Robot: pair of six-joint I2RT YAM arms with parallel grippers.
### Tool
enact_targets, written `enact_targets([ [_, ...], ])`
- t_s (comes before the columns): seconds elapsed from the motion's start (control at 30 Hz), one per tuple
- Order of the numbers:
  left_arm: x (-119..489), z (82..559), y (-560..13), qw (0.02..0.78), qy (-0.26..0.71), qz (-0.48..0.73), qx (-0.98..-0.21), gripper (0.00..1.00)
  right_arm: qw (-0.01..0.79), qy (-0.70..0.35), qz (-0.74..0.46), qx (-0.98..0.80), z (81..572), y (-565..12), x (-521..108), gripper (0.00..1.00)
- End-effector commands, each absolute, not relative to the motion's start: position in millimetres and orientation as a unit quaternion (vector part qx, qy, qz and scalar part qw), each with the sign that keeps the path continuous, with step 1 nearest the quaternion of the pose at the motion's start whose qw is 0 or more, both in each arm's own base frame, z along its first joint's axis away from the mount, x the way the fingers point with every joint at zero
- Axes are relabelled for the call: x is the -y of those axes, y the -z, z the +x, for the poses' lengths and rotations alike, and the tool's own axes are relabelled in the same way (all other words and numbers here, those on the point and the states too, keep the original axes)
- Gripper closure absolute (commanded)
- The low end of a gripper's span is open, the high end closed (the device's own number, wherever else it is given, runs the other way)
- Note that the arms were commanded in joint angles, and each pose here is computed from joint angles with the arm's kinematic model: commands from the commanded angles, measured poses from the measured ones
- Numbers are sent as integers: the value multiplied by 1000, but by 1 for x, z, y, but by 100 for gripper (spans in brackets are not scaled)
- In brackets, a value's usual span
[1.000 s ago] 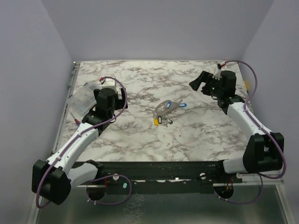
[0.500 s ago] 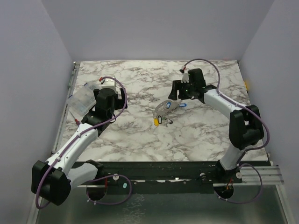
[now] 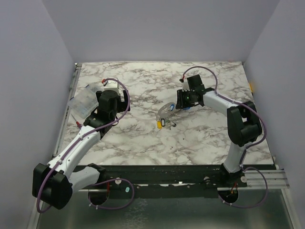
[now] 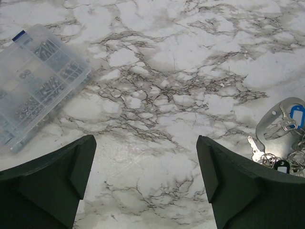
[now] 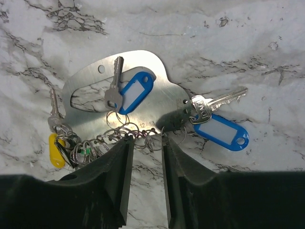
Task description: Put the keys on the keyring
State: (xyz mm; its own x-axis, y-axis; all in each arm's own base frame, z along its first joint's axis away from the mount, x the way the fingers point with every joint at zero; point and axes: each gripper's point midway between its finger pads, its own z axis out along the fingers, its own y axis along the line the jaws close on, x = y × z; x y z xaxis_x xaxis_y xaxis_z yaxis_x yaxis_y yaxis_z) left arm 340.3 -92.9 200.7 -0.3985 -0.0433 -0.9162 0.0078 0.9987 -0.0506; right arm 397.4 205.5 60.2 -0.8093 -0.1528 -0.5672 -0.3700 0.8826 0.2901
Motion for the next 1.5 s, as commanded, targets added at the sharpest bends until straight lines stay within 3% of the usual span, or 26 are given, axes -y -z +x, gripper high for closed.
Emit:
enact_targets([
  [0.0, 100, 341, -203, 551, 33, 2, -834, 5, 252, -184, -145, -939, 388, -48, -202, 62],
  [0.33, 102, 341, -201, 548, 37, 4, -836, 6, 230, -181, -145, -945, 376, -32, -202, 69],
  [0.93, 101, 342, -201, 548, 35, 5, -836, 6, 212, -176, -145, -950, 373, -15, -201, 66],
  [1.03, 101, 341, -200, 547, 34, 5, -836, 6, 213, -178, -146, -949, 373, -15, -202, 71],
  [1.23, 101, 342, -201, 548, 34, 5, -836, 6, 216, -178, -147, -949, 375, -17, -203, 98],
  [1.47, 101, 341, -201, 549, 35, 5, -835, 6, 243, -175, -149, -942, 378, -40, -203, 99],
])
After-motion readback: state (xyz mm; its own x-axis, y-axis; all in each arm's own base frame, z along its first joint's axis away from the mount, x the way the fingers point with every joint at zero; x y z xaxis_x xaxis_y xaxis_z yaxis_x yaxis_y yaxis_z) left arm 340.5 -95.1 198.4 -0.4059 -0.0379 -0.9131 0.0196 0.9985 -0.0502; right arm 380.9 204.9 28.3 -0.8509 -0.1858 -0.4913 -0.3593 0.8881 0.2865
